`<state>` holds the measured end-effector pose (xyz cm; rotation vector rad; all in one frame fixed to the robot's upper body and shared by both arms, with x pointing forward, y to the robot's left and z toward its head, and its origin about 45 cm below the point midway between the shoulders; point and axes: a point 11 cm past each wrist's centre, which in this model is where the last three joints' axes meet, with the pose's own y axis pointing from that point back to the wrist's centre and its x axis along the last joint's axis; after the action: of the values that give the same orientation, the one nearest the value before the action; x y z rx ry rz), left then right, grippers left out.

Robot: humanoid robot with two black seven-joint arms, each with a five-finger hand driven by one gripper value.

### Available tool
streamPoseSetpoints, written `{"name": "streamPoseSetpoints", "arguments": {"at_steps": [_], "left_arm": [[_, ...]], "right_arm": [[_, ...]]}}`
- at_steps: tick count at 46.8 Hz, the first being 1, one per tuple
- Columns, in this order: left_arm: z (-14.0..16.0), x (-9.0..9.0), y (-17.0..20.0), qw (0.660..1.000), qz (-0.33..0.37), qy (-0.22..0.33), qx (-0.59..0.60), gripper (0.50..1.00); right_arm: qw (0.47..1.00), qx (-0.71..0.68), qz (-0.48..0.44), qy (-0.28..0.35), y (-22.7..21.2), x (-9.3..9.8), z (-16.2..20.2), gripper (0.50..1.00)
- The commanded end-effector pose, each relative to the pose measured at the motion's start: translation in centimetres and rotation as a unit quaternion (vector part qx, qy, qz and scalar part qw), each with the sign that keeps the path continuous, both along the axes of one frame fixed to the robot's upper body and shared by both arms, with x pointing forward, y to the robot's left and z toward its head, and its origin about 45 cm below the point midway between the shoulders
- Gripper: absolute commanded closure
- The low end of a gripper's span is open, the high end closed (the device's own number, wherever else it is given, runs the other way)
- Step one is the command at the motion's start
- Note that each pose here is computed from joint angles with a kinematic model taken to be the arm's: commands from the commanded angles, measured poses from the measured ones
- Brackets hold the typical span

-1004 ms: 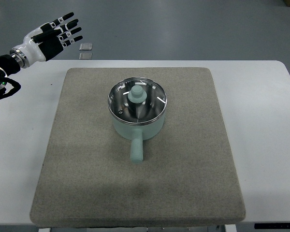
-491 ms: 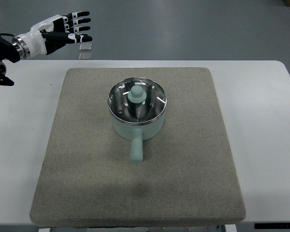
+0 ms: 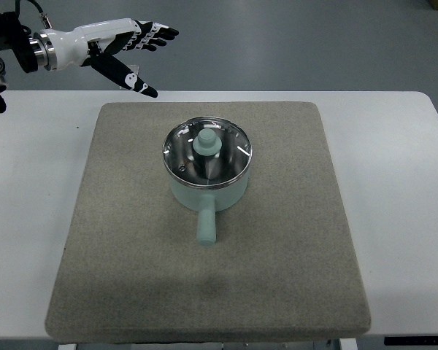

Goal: Place lid left of pot with left hand
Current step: 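Move the left hand over the glass lid, fingers pointing down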

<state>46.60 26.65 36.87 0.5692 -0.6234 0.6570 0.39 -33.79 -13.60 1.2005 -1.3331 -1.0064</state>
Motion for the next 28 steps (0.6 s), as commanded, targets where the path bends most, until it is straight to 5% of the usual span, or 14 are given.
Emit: {"name": "streamPoseSetpoints", "arguments": {"at_steps": [1,21,28], "left_arm": [[0.9,-0.3,-0.7,0.998,-0.021,-0.01,0.05,0.504],[2.0,-0.6,-6.4,0.957,-0.117,-0.044,0.263,0.504],[1.9,-2.6,-9.2,0.937,-0.175,-0.064,0.296,0.504]], "right_arm": [[1.0,0.0,0.0,0.0,0.0,0.0,0.0,0.576],[1.0,0.0,0.0,0.0,0.0,0.0,0.0,0.576],[1.0,0.0,0.0,0.0,0.0,0.0,0.0,0.576]]}}
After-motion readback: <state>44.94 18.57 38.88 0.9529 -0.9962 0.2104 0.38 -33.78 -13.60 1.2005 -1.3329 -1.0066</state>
